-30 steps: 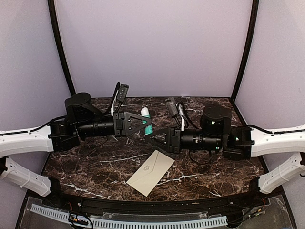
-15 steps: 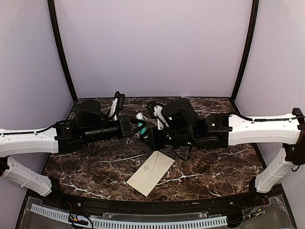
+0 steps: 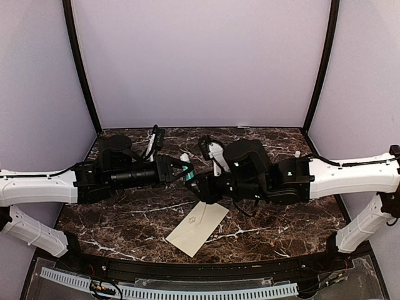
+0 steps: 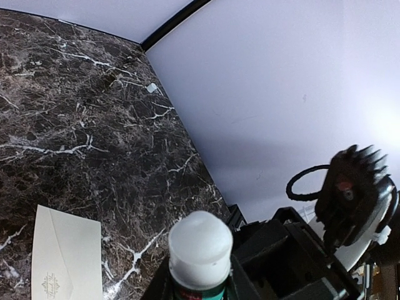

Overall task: Place the letter into the envelope and seal it
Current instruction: Screw the solid glue.

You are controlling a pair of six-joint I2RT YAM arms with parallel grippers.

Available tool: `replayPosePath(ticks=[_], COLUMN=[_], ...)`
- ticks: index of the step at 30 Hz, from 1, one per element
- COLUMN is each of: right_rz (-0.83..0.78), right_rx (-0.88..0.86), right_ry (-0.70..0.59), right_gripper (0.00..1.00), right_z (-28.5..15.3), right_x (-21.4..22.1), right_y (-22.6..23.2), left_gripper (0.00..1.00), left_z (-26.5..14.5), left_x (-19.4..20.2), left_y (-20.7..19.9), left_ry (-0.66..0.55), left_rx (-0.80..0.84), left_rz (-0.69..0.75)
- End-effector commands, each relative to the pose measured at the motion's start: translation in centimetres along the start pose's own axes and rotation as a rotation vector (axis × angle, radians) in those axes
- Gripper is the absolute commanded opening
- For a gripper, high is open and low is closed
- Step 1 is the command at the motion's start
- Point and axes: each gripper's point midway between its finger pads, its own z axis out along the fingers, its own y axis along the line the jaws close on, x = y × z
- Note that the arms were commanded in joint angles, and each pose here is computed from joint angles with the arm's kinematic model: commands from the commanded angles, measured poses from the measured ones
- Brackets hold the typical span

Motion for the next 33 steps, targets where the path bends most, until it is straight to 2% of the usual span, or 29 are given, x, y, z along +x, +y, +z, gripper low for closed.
replayPosePath(ticks=[1, 5, 9, 11, 16, 24, 33], right_rz=[0.015, 0.05, 0.081, 0.089, 0.115, 0.062, 0.052], right_rx=[-0.273, -0.323, -0.433, -0.532, -0.696, -0.916, -0.932], right_ry=[-0.193, -0.199, -0.257, -0.294, -0.362, -0.368, -0.354], right_gripper=[0.41, 0.61, 0.78, 0.82, 0.83, 0.81, 0.64], right_z=[-5.0, -7.3, -9.3, -10.4, -11.8, -12.6, -11.5], right_x=[-4.9, -4.3, -4.3, -4.7, -5.7, -6.5, -6.9], right_y=[4.1, 3.7, 3.8, 4.4, 5.6, 9.9, 11.2], left_gripper=[0.0, 0.0, 0.0, 0.0, 0.0, 0.0, 0.0], left_z=[-1.4, -2.2, -3.3, -4.3, -6.4, -7.7, -8.1], left_x=[-0.9, -2.4, -3.1, -2.9, -2.4, -1.9, -1.4], left_y=[-1.7, -3.7, -6.7, -8.7, -12.3, -13.9, -14.4], left_ry=[0.013, -0.011, -0.025, -0.011, -0.001, 0.016, 0.041], left_rx=[0.075, 0.134, 0.248, 0.352, 0.561, 0.679, 0.718], left_rz=[0.008, 0.061, 0.126, 0.161, 0.218, 0.224, 0.229])
